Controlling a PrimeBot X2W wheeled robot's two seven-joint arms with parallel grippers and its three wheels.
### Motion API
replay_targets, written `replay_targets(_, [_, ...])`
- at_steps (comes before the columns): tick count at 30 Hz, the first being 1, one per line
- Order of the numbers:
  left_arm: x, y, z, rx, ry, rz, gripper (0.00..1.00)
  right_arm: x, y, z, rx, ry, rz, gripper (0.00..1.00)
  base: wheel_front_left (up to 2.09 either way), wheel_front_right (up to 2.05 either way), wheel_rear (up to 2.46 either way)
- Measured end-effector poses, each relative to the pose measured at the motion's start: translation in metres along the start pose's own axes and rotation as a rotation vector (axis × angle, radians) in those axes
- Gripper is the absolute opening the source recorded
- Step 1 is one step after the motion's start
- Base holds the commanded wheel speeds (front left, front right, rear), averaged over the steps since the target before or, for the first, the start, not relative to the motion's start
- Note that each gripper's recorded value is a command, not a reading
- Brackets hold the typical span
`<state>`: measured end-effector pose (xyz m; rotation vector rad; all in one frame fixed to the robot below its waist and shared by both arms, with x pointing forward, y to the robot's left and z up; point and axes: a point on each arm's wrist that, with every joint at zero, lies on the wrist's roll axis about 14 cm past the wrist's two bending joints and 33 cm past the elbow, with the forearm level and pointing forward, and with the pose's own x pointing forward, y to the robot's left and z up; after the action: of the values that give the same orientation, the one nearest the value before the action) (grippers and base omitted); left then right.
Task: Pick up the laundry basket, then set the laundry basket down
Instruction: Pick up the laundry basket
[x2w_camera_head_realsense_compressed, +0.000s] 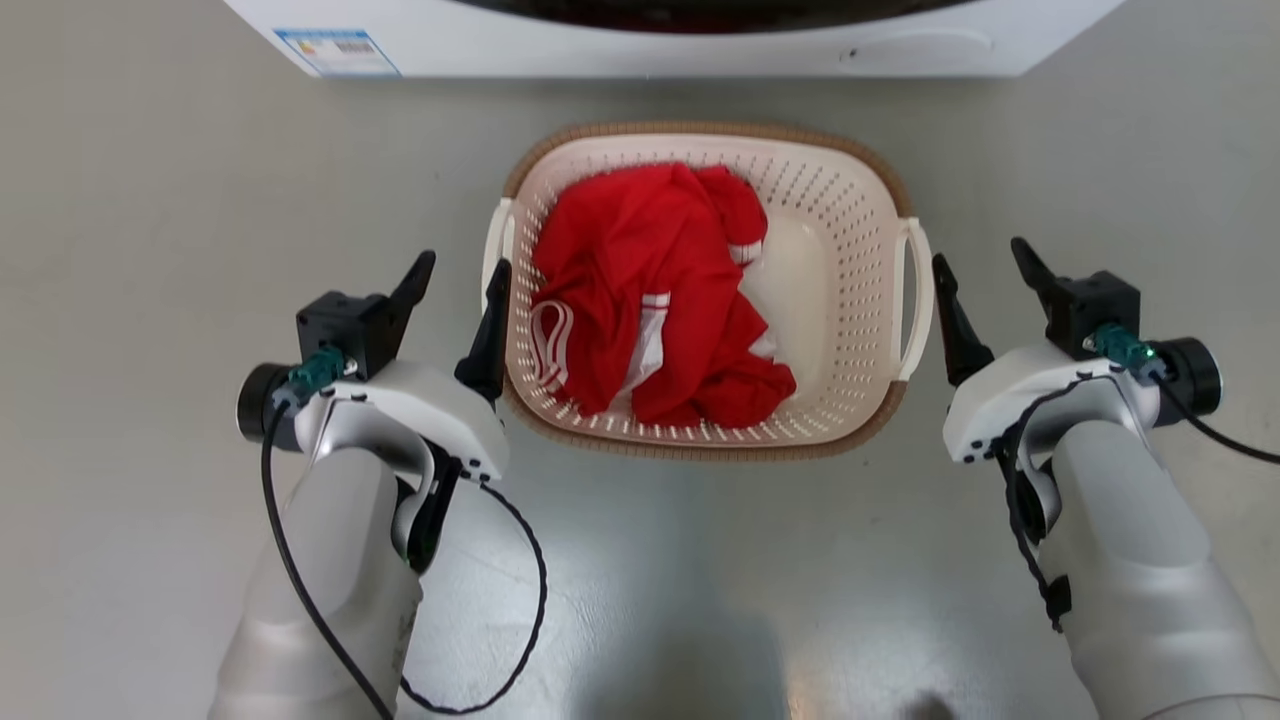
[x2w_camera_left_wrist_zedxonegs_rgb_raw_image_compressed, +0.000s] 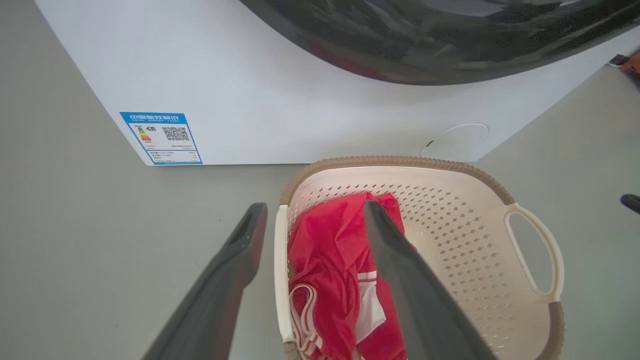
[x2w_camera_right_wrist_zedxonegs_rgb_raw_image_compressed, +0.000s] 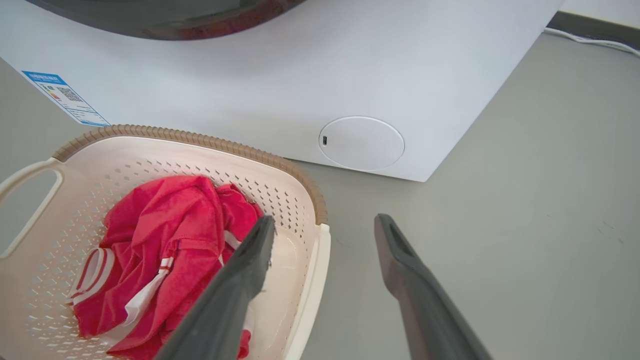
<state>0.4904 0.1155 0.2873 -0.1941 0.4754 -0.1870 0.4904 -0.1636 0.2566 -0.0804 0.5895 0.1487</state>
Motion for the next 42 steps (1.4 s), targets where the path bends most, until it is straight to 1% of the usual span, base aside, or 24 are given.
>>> replay_targets(13, [0.035,0.008,-0.035,-0.005,0.073,-0.001,1.0,0.023,-0.007,-0.047,0.014,0.104,-0.016,1.0,0.0,0.0,0.0])
replay_targets(22, [0.047,0.019,-0.061,-0.011,0.129,0.023,1.0,0.038,-0.004,-0.063,0.015,0.132,-0.005,1.0,0.0,0.0,0.0])
replay_targets(29, [0.057,0.021,-0.073,-0.011,0.15,0.015,1.0,0.051,-0.002,-0.072,0.021,0.144,0.002,1.0,0.0,0.0,0.0])
replay_targets(35, [0.065,0.025,-0.082,-0.017,0.171,0.018,1.0,0.057,0.005,-0.088,0.033,0.17,0.017,1.0,0.0,0.0,0.0])
replay_targets(42, [0.071,0.024,-0.096,-0.005,0.214,0.005,1.0,0.068,0.014,-0.091,0.047,0.172,0.041,1.0,0.0,0.0,0.0])
